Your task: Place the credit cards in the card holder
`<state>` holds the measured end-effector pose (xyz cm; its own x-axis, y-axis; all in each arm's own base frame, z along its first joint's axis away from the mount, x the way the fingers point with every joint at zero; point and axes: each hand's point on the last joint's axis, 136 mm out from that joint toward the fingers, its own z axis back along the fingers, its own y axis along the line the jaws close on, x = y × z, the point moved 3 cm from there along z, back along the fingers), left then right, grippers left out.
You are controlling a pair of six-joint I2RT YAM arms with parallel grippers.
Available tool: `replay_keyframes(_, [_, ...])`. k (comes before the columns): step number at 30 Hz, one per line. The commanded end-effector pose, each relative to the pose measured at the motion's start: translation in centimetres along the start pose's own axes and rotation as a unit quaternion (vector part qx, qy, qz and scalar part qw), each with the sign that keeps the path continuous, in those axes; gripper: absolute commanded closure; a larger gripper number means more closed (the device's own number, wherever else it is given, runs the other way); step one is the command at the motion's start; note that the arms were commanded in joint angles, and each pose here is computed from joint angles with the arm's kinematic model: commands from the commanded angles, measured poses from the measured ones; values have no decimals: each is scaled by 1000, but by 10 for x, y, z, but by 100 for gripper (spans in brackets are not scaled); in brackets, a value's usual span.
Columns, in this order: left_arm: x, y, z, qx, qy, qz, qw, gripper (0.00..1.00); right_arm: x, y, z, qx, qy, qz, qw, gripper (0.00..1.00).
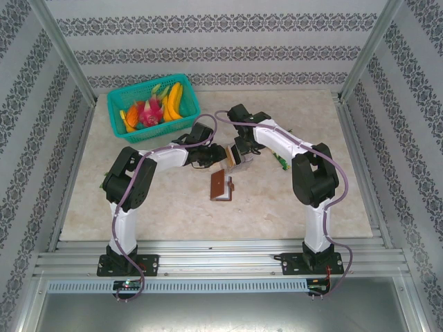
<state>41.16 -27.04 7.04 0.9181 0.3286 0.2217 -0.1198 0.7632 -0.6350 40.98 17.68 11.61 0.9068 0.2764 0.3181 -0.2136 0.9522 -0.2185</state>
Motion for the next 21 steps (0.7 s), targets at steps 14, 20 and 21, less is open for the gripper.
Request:
replay_keyframes(14, [-10,17,-1,38,9,7,999,66,5,-6,16,-9,-6,10,1000,66])
replay_keyframes(20, [-11,17,0,38,10,7,999,66,6,-5,19,-7,-9,11,1000,71])
replay_keyframes(21, [-11,17,0,37,10,7,999,66,6,-4,20,-2,-9,12,1000,78])
